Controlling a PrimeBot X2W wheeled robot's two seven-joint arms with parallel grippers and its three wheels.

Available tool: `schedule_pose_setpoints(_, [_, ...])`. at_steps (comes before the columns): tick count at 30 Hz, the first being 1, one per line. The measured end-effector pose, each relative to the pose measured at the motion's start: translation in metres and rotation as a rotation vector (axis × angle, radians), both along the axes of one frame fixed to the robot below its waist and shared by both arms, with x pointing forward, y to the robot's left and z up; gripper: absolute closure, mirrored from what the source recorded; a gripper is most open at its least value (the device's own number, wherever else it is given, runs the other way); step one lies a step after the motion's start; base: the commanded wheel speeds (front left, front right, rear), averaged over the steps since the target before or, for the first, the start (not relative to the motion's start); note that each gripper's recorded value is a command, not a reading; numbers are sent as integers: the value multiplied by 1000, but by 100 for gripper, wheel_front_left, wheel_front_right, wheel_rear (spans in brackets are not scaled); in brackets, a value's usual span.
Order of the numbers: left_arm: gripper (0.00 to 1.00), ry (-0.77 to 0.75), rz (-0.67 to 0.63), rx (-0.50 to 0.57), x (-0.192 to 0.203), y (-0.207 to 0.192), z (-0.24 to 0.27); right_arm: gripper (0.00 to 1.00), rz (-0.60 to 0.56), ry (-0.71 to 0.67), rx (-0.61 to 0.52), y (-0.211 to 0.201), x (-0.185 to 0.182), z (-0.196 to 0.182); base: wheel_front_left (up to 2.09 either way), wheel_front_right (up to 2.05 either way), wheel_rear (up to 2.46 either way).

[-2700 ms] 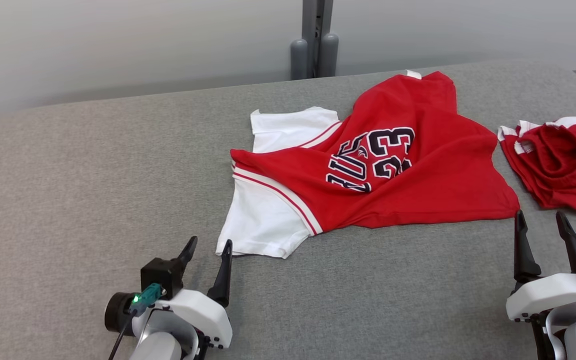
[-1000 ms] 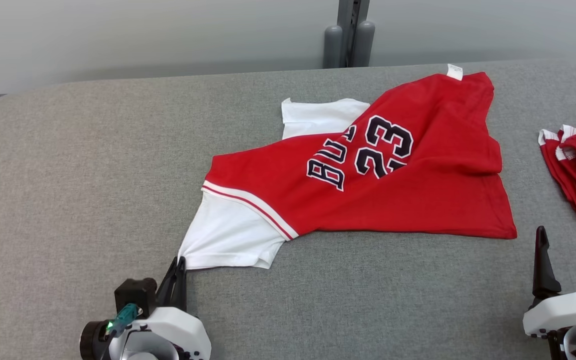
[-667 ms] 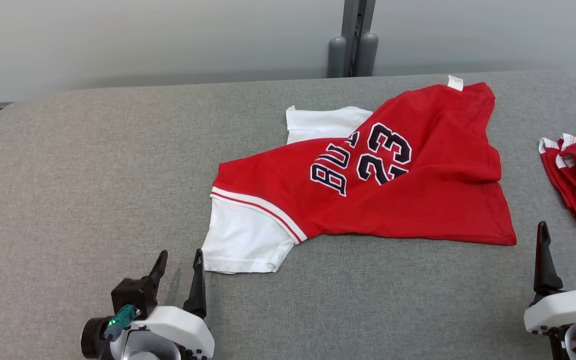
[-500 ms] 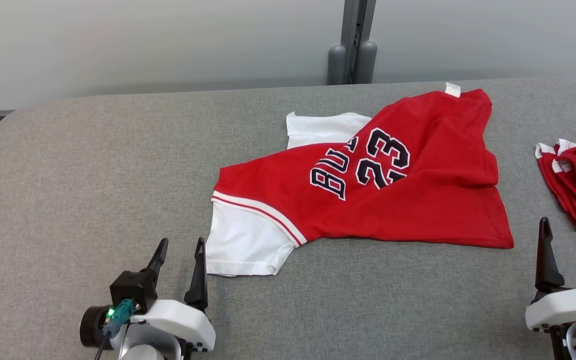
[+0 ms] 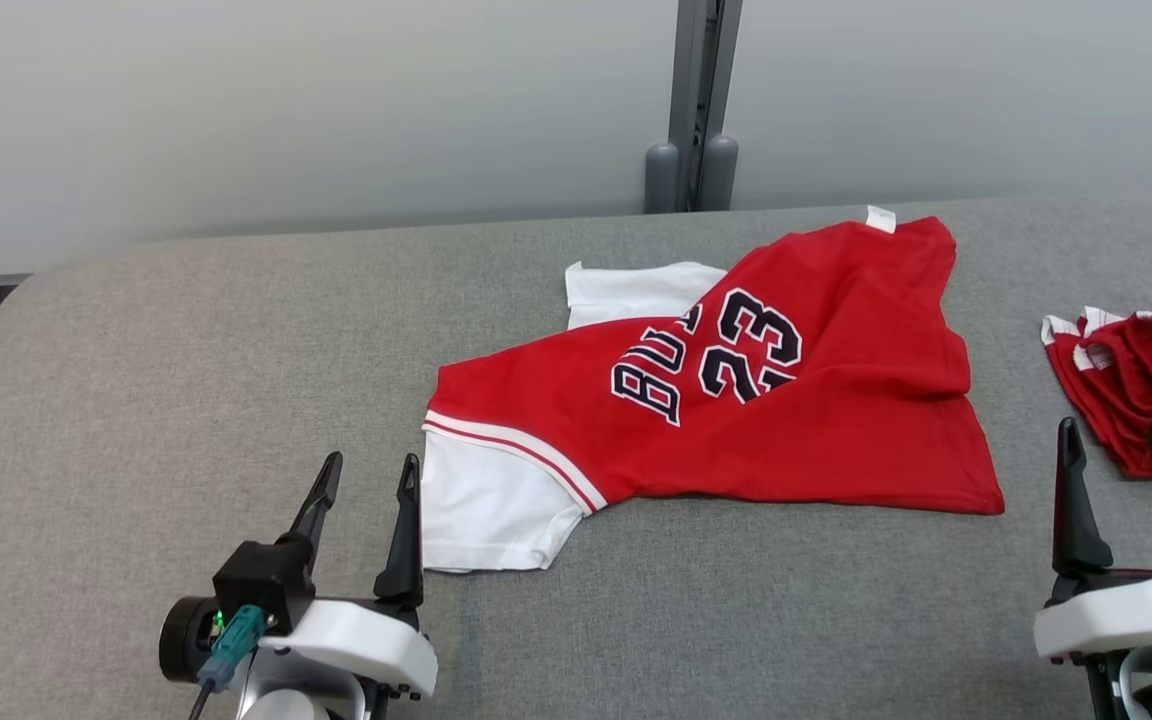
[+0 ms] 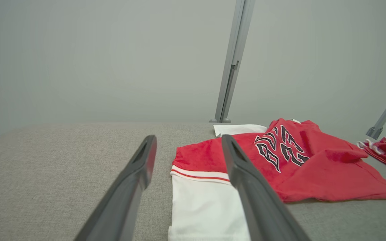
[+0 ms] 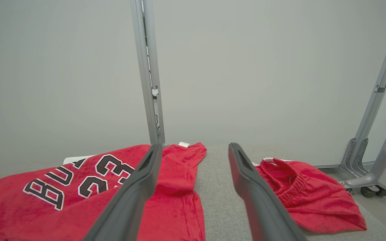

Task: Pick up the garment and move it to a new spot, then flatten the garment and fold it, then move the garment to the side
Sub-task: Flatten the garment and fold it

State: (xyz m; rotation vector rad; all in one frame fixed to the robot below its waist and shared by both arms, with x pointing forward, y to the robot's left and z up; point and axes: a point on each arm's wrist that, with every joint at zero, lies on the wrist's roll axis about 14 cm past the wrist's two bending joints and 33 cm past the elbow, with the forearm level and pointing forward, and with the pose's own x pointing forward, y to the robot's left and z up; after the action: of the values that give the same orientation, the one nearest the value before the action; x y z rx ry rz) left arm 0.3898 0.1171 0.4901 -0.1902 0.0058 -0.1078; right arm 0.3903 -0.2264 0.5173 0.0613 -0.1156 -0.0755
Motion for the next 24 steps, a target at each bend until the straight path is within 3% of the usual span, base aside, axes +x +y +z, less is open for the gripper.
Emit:
schedule_pose_setpoints(9, [0,-7,42,-11,-18,11,1,0,44,-16,25,15,-17,3,0,0,0])
schedule_pose_setpoints(24, [0,-2,61,-6,-29,15,-2,0,145,19,58,50,-15,-8,0,0,0])
